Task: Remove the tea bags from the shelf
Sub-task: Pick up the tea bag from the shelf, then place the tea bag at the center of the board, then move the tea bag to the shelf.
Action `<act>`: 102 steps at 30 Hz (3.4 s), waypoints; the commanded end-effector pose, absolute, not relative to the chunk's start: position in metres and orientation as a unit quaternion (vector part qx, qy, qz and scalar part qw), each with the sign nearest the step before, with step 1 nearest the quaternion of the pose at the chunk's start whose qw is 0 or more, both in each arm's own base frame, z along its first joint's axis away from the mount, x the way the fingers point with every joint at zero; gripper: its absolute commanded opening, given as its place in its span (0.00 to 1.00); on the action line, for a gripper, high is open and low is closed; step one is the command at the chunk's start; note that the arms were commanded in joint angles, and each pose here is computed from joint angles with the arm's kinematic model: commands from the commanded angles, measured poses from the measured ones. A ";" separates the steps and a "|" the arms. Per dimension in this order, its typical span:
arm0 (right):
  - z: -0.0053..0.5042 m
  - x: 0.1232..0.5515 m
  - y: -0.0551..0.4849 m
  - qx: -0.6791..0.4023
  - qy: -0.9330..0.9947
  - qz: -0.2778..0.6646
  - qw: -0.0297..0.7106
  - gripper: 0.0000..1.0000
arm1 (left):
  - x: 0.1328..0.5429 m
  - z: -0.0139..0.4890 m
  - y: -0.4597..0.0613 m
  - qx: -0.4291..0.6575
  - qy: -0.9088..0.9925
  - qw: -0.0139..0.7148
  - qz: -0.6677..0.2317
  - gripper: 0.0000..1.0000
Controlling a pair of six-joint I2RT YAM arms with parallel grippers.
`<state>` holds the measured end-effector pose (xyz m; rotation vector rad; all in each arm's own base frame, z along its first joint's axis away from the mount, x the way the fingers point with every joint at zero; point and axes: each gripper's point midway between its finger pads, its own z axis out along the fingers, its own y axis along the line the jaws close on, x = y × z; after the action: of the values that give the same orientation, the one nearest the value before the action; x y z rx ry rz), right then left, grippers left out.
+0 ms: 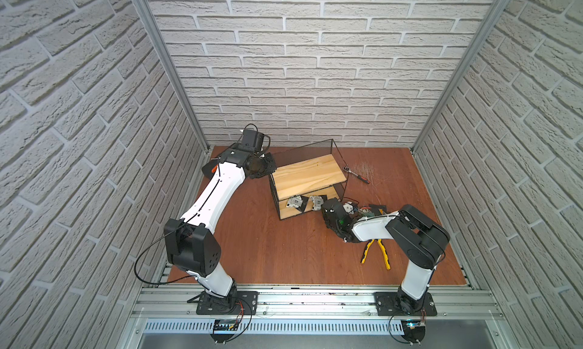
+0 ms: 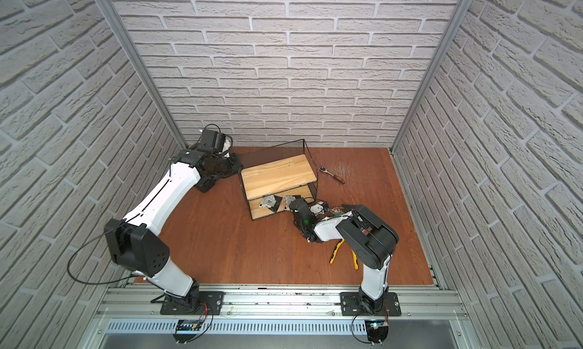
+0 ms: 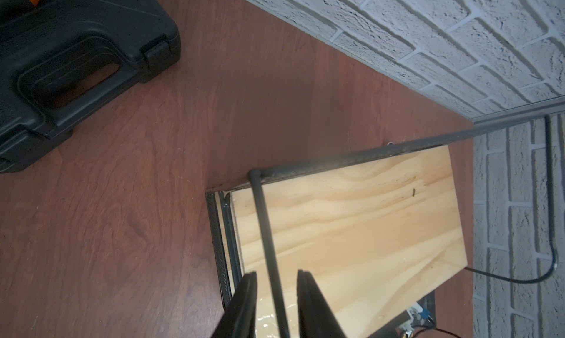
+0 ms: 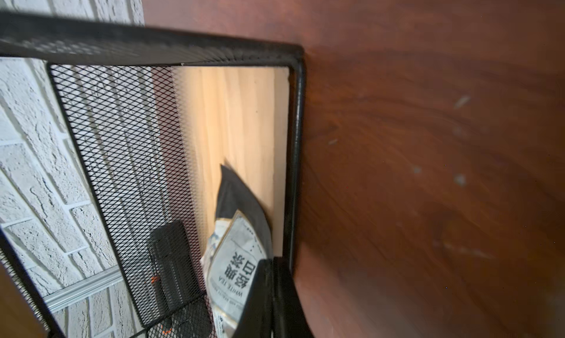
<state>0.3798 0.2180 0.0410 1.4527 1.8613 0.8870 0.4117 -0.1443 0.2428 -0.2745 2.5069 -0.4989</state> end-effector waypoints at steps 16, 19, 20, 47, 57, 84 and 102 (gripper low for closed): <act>0.117 0.271 0.255 0.237 0.870 0.365 0.231 0.02 | 0.418 0.251 -0.148 -0.073 0.934 0.292 -0.193 0.27; 0.104 0.240 0.261 0.183 0.894 0.363 0.190 0.02 | 0.417 0.252 -0.148 -0.069 0.934 0.292 -0.194 0.28; 0.100 0.233 0.262 0.169 0.899 0.363 0.178 0.02 | 0.417 0.251 -0.148 -0.068 0.935 0.290 -0.193 0.28; 0.105 0.230 0.256 0.198 0.903 0.336 0.183 0.40 | 0.411 0.243 -0.142 -0.041 0.944 0.279 -0.169 0.25; 0.127 0.338 0.312 0.290 0.783 0.453 0.311 0.22 | 0.413 0.243 -0.138 -0.039 0.945 0.276 -0.171 0.24; 0.016 0.392 0.317 0.429 0.771 0.369 0.293 0.20 | 0.413 0.245 -0.137 -0.033 0.947 0.270 -0.170 0.23; 0.082 0.395 0.320 0.408 0.750 0.404 0.328 0.21 | 0.413 0.247 -0.138 -0.031 0.946 0.272 -0.172 0.23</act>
<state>0.3879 0.3145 0.0467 1.1159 2.0267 1.0037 0.4097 -0.1443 0.2459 -0.0889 2.5465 -0.4925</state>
